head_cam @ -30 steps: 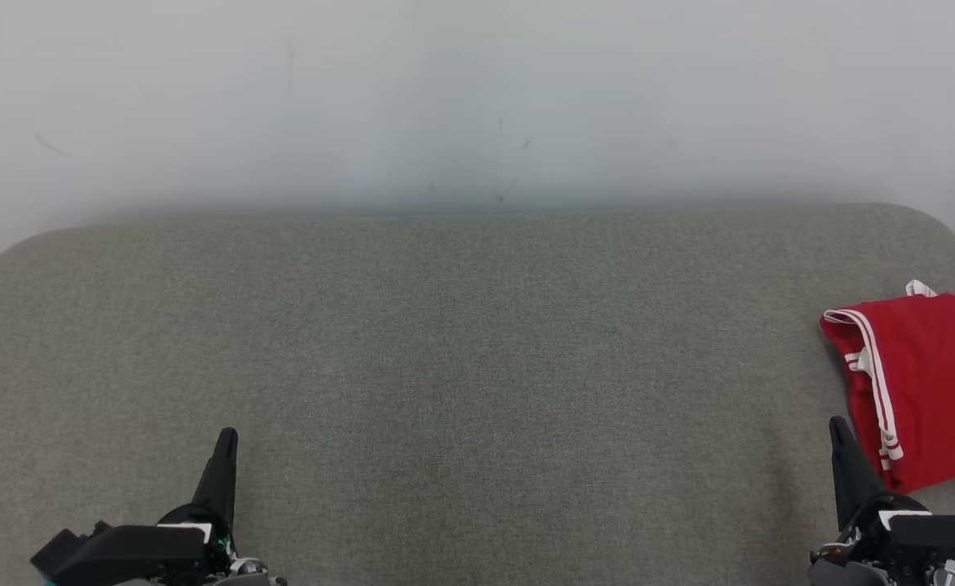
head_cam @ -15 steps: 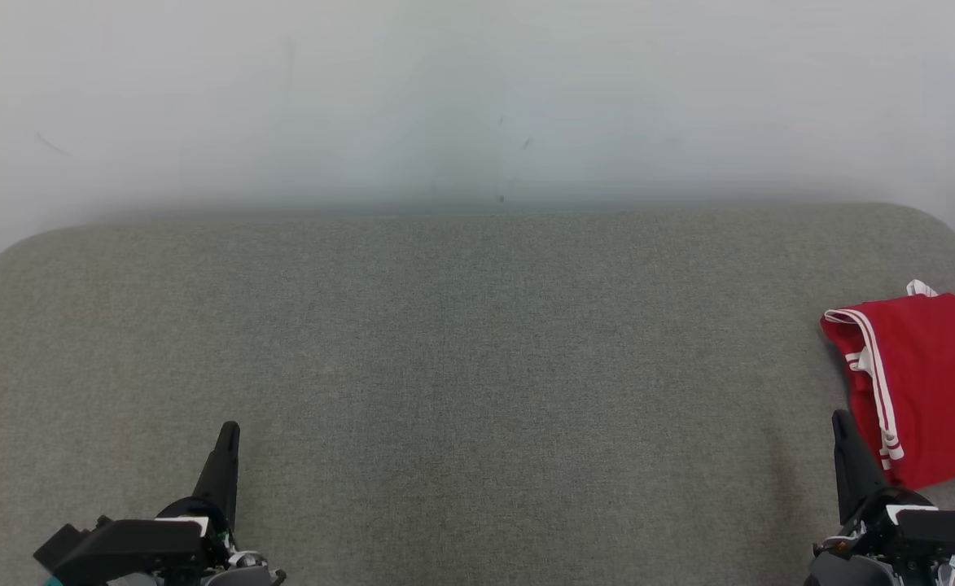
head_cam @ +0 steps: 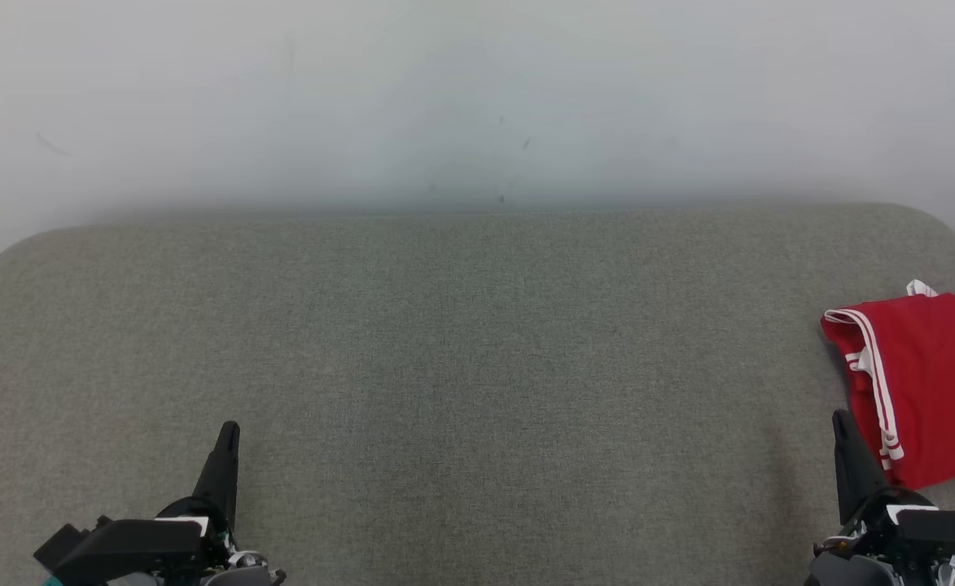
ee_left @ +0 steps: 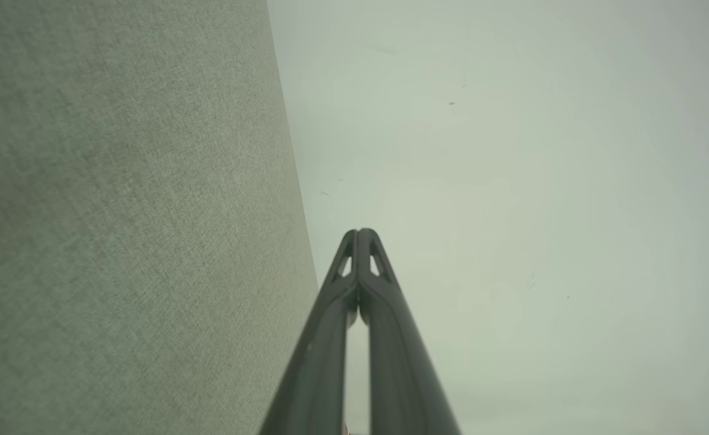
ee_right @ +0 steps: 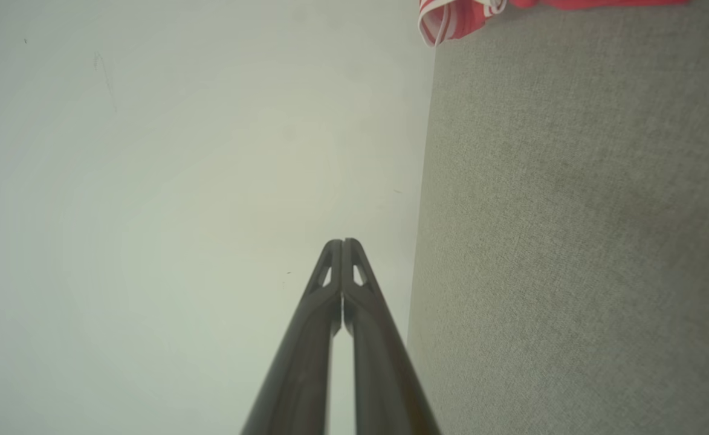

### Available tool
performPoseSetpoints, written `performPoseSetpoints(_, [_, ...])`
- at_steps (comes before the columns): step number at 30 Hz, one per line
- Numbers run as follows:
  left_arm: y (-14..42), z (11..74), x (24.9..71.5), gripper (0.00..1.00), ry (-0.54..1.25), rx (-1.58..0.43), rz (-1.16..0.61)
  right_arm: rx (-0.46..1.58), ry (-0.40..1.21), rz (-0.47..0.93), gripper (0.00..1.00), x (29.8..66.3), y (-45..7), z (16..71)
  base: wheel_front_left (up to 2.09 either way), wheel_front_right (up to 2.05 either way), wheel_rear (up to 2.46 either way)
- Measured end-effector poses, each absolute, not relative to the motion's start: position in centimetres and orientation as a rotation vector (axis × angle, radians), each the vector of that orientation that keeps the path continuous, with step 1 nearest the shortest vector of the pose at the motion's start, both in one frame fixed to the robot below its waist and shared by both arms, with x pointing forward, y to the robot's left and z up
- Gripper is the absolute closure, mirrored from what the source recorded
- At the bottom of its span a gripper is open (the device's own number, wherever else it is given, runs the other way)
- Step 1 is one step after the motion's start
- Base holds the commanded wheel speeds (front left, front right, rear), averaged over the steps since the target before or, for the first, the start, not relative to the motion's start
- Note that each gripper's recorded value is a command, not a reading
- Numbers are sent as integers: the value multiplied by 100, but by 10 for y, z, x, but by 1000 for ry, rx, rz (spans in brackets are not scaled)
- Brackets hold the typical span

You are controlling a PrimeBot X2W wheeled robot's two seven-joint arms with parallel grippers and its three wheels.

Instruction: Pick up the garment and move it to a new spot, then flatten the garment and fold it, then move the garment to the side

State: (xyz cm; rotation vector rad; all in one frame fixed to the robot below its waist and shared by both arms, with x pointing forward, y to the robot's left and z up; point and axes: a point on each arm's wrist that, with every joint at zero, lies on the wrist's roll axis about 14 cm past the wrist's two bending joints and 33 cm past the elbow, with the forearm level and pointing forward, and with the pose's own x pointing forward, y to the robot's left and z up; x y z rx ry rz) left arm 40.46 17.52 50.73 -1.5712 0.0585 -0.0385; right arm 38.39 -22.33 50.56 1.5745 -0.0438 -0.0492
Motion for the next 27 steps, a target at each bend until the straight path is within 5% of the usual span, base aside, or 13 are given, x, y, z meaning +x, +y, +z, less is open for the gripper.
performPoseSetpoints(27, [175,507,405,100,58,-1571,-39,1574,-44,-49,100,384,-223,506,0,0,0])
